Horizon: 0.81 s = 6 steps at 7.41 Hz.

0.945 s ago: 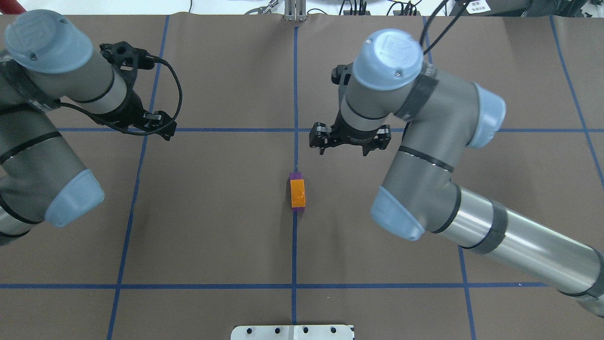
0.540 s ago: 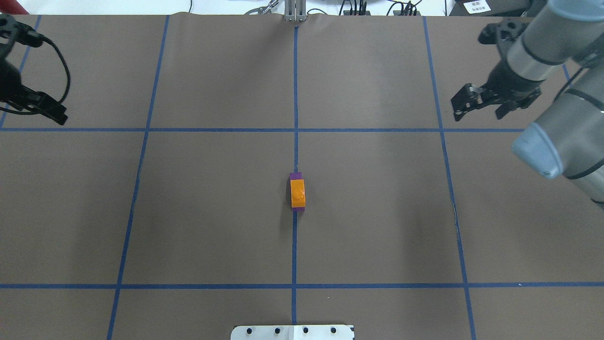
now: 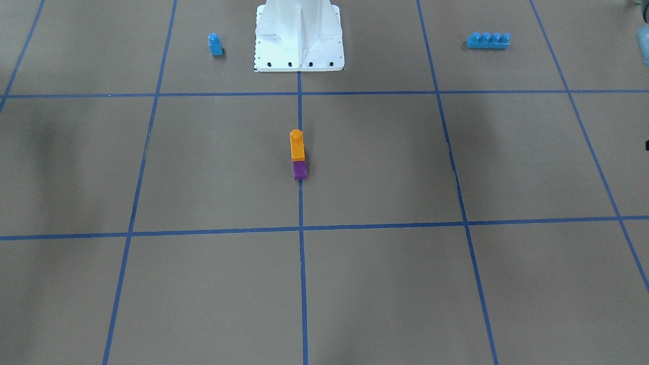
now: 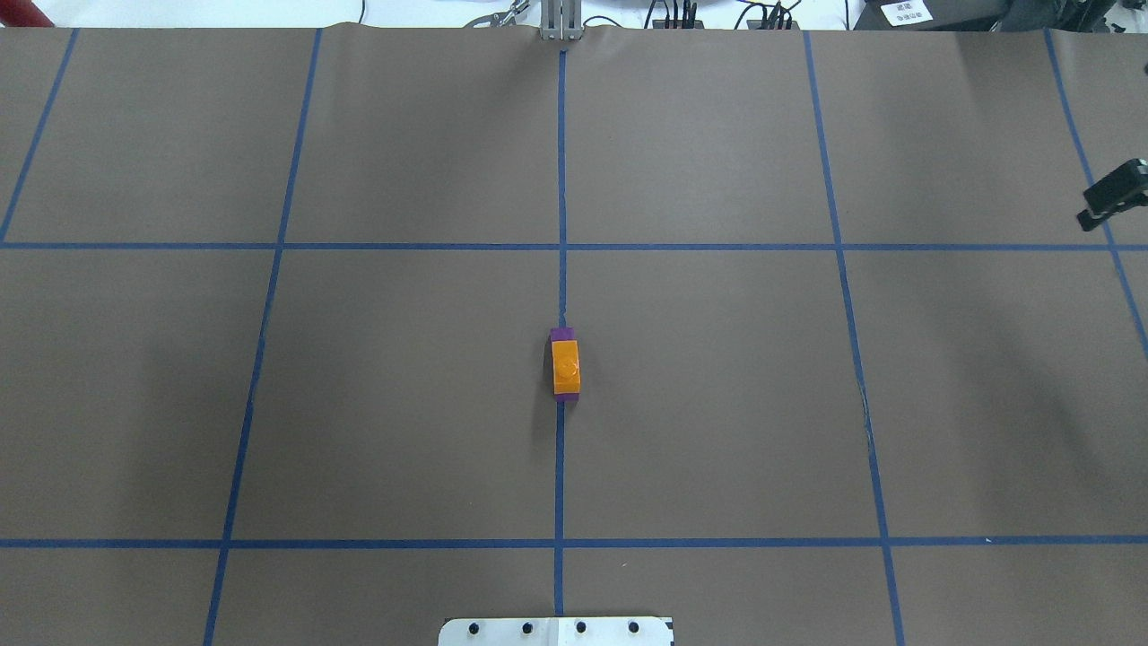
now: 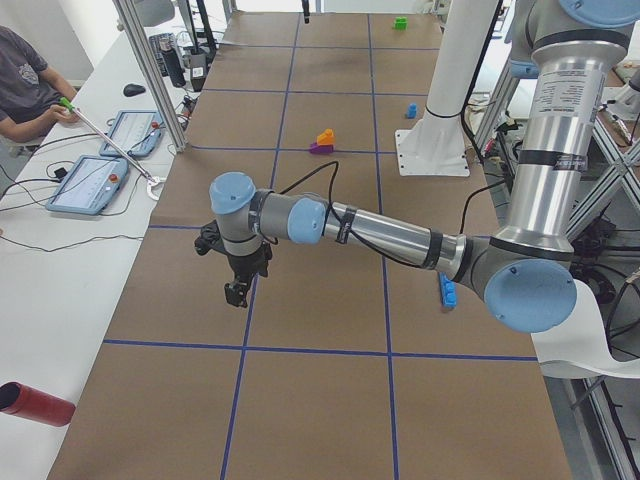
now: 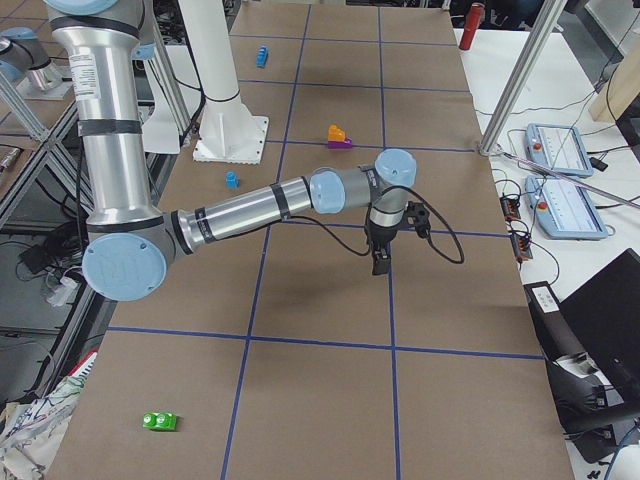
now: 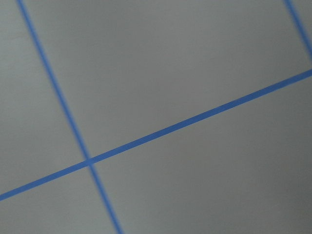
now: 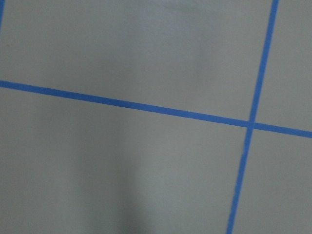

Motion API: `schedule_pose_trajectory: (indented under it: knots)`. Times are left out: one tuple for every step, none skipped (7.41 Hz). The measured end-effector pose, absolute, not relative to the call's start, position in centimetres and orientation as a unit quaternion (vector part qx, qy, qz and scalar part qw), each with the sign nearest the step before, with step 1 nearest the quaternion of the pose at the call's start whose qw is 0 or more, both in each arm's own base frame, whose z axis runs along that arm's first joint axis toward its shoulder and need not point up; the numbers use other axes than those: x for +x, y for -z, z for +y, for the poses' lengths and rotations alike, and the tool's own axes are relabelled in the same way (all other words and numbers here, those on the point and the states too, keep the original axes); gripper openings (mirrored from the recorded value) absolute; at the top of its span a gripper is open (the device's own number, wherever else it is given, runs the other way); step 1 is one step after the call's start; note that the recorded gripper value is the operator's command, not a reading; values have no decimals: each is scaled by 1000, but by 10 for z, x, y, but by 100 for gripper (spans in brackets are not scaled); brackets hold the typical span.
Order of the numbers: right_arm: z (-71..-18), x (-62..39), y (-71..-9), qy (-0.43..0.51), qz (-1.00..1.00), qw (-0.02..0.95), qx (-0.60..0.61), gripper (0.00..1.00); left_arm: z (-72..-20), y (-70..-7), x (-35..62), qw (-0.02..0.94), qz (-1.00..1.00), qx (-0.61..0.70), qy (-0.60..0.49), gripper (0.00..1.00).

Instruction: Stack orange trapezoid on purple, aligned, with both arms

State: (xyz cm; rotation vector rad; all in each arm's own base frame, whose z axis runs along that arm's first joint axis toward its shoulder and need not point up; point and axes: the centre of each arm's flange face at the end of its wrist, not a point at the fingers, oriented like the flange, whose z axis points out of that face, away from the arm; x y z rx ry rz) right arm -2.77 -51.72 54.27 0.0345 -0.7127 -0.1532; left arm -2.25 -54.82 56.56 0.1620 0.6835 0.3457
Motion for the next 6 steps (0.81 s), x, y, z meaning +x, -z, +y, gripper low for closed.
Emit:
schedule_pose_trajectory:
  knots:
    - [-513,-4,-569,80,-347,934,13,100,-540,-588,-45,927,334,69,-154,100]
    - [-509,12,-587,81,-348,934,10,100,-525,-609,-62,930,337,60,-138,100]
    - [-507,20,-595,80,-348,934,7,100,-516,-618,-70,931,337,57,-130,100]
    - [-506,25,-600,78,-348,934,6,100,-511,-623,-73,931,338,55,-125,100]
    - [-503,27,-603,76,-348,934,4,100,-509,-622,-74,932,337,56,-122,100]
    - [-501,28,-606,74,-348,934,2,100,-510,-618,-74,932,335,60,-123,100]
